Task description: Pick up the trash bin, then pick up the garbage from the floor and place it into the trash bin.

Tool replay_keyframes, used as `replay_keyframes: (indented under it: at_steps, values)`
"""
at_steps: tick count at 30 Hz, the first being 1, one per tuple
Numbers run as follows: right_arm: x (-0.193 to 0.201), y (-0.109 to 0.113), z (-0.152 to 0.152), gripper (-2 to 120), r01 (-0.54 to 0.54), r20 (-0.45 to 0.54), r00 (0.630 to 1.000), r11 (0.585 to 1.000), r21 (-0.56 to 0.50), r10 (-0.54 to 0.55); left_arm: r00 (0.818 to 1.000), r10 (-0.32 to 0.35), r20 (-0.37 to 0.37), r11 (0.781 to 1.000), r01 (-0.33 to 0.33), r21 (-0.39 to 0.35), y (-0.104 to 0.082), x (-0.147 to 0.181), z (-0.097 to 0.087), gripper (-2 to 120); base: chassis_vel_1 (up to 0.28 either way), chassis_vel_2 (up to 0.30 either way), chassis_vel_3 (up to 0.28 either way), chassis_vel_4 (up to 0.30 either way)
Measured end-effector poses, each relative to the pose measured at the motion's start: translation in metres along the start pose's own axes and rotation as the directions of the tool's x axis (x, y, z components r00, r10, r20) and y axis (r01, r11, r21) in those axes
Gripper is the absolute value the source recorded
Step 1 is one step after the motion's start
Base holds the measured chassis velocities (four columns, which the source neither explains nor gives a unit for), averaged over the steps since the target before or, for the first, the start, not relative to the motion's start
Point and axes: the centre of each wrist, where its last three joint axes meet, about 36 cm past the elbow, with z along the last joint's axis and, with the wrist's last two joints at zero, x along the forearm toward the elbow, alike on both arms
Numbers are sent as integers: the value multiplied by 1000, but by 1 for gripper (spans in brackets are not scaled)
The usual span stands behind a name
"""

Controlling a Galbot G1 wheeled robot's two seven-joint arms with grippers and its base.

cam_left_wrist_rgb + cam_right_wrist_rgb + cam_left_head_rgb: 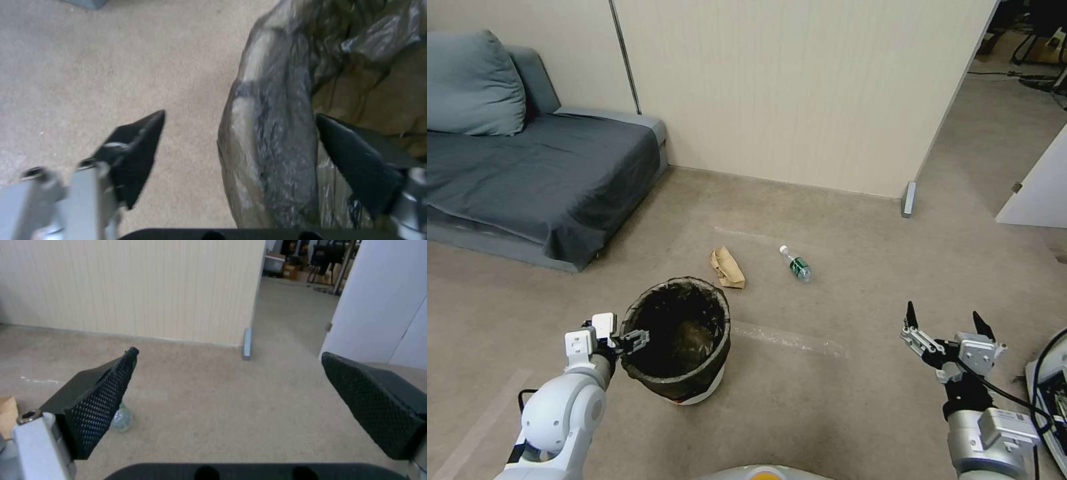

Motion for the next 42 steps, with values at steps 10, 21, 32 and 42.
replay_keyframes:
  at_steps: [10,21,32,42]
  values:
    - [0,0,-1,100,0,13,1000,1000,-1,0,1000,-16,-16,1000,16,-13,0,-5,6,48,0,0,0,0]
    - [-1,2,-1,100,2,28,1000,1000,-9,-2,1000,-6,-24,1000,6,-18,-2,-4,9,8,0,0,0,0]
    - [-2,2,-4,100,-4,32,999,1000,-5,4,998,53,37,998,-51,-48,-8,25,-2,4,0,0,0,0]
    - [-6,0,-10,100,6,44,999,1000,1,-6,978,127,166,991,-118,-67,-13,78,-26,3,0,0,0,0]
